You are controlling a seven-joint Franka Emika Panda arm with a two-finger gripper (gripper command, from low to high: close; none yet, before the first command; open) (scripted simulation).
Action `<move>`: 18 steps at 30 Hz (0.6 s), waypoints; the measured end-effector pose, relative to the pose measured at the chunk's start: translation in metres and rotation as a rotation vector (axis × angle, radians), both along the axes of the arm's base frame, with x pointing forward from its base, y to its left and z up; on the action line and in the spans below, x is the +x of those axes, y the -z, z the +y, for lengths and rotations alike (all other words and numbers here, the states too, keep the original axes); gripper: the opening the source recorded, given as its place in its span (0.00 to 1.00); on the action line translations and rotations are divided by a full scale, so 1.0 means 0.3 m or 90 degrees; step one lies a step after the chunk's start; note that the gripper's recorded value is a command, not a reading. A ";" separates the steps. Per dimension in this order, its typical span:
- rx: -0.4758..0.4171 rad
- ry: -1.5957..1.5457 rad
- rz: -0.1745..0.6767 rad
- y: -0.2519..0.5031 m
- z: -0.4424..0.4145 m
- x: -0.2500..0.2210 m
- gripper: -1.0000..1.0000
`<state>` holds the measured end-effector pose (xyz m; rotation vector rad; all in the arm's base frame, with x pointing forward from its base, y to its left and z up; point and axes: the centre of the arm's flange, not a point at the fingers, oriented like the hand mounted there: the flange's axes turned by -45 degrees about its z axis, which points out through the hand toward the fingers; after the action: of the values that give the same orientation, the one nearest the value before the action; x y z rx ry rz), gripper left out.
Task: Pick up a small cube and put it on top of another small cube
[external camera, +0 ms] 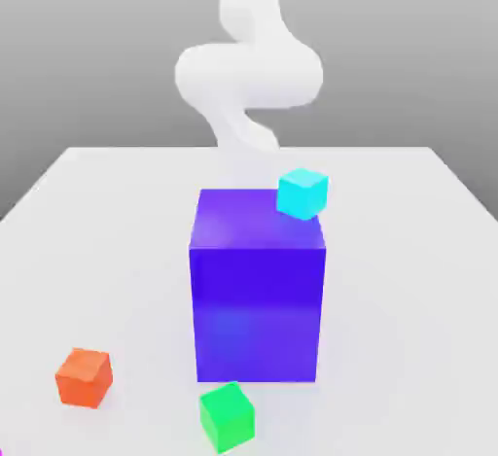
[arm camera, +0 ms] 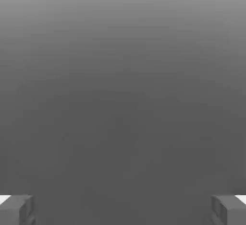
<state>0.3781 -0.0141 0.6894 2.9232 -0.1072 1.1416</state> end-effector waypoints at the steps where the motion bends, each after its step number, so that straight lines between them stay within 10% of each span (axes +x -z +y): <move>1: 0.004 0.015 0.015 0.033 -0.023 0.044 0.50; 18: 0.093 0.258 0.245 0.762 -0.530 0.512 0.50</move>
<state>0.5318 -0.1731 0.4607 2.9749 -0.7623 0.5282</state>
